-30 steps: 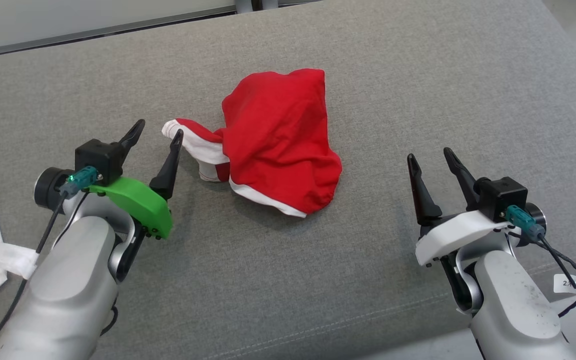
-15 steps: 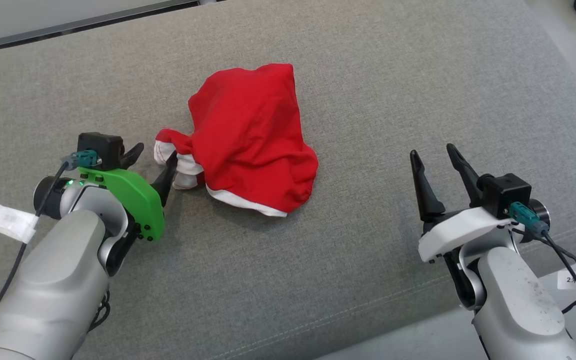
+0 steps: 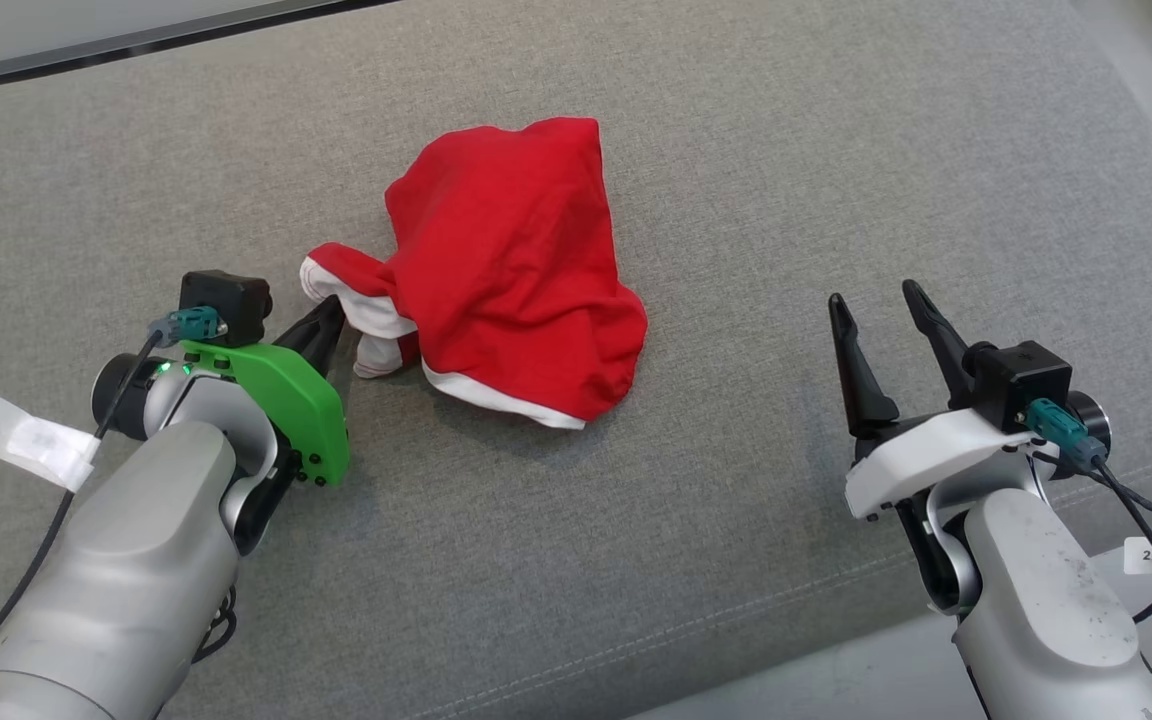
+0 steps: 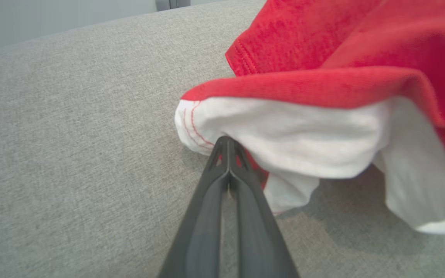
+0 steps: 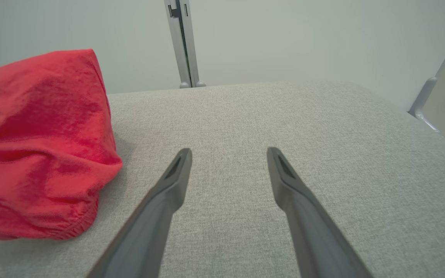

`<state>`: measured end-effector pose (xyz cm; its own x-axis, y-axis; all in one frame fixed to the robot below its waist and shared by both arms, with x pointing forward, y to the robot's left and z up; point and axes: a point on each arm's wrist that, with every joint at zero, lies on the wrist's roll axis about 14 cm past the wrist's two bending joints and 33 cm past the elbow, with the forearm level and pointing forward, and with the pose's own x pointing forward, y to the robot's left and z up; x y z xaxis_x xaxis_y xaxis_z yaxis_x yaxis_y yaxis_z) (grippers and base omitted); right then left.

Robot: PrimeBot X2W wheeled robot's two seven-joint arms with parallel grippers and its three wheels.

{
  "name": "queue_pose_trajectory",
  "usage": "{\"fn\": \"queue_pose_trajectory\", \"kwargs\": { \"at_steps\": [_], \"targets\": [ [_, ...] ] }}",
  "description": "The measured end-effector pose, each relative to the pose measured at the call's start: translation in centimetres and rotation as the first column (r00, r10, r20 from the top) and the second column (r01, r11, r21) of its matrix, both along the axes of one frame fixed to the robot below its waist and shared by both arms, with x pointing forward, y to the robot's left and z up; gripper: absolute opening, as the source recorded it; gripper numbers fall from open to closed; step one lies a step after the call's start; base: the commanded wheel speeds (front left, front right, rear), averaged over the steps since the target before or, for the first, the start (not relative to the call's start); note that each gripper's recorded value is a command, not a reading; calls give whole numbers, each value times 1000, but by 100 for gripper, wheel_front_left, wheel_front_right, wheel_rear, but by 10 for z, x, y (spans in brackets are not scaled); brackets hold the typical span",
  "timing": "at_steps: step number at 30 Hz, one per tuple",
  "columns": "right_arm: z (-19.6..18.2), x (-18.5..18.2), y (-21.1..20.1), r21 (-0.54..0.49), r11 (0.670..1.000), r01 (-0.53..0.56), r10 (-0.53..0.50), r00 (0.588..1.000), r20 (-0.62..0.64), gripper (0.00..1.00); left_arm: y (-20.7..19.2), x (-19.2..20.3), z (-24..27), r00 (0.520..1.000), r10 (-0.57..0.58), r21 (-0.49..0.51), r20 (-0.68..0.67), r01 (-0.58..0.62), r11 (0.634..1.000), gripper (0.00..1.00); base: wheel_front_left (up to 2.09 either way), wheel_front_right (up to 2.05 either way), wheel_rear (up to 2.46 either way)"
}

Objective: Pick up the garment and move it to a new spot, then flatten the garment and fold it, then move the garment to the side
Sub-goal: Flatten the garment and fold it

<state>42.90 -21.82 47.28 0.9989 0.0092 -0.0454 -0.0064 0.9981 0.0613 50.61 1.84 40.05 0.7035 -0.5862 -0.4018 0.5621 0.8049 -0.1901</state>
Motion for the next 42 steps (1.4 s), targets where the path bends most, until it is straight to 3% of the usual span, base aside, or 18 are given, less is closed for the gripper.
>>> {"fn": "queue_pose_trajectory", "kwargs": {
  "at_steps": [8, 9, 10, 15, 22, 26, 42],
  "targets": [
    [4, 1, 4, 0, 1000, -11, 11, 1000, 11, 100, 5, -1, 7, 1000, 7, 5, 29, -7, 1000, 0, 0, 0, 0],
    [5, 1, 4, 0, 1000, -13, 13, 1000, 13, 100, 6, 0, 10, 999, 10, 3, 38, -10, 1000, 41, 0, 0, 0],
    [6, 1, 5, 0, 1000, -15, 15, 1000, 14, 100, 7, 2, 14, 999, 7, 5, 53, -7, 1000, 100, 0, 0, 0],
    [5, 1, 6, 0, 1000, -17, 17, 1000, 13, 100, 5, 14, 42, 994, -21, -43, 105, 25, 999, 100, 0, 0, 0],
    [3, -2, 0, 9, 1000, 4, -4, 1000, 6, 100, 25, 21, 64, 989, -135, 41, 61, 133, 990, 100, 0, 0, 0],
    [3, -3, 0, 17, 1000, 11, -11, 1000, 7, 100, 32, 10, 57, 984, -170, 79, -44, 173, 982, 100, 0, 0, 0],
    [5, -11, -11, 30, 998, 52, -52, 999, 6, 100, 22, 6, 25, 957, -222, 154, -189, 252, 955, 100, 0, 0, 0]
  ]
}}
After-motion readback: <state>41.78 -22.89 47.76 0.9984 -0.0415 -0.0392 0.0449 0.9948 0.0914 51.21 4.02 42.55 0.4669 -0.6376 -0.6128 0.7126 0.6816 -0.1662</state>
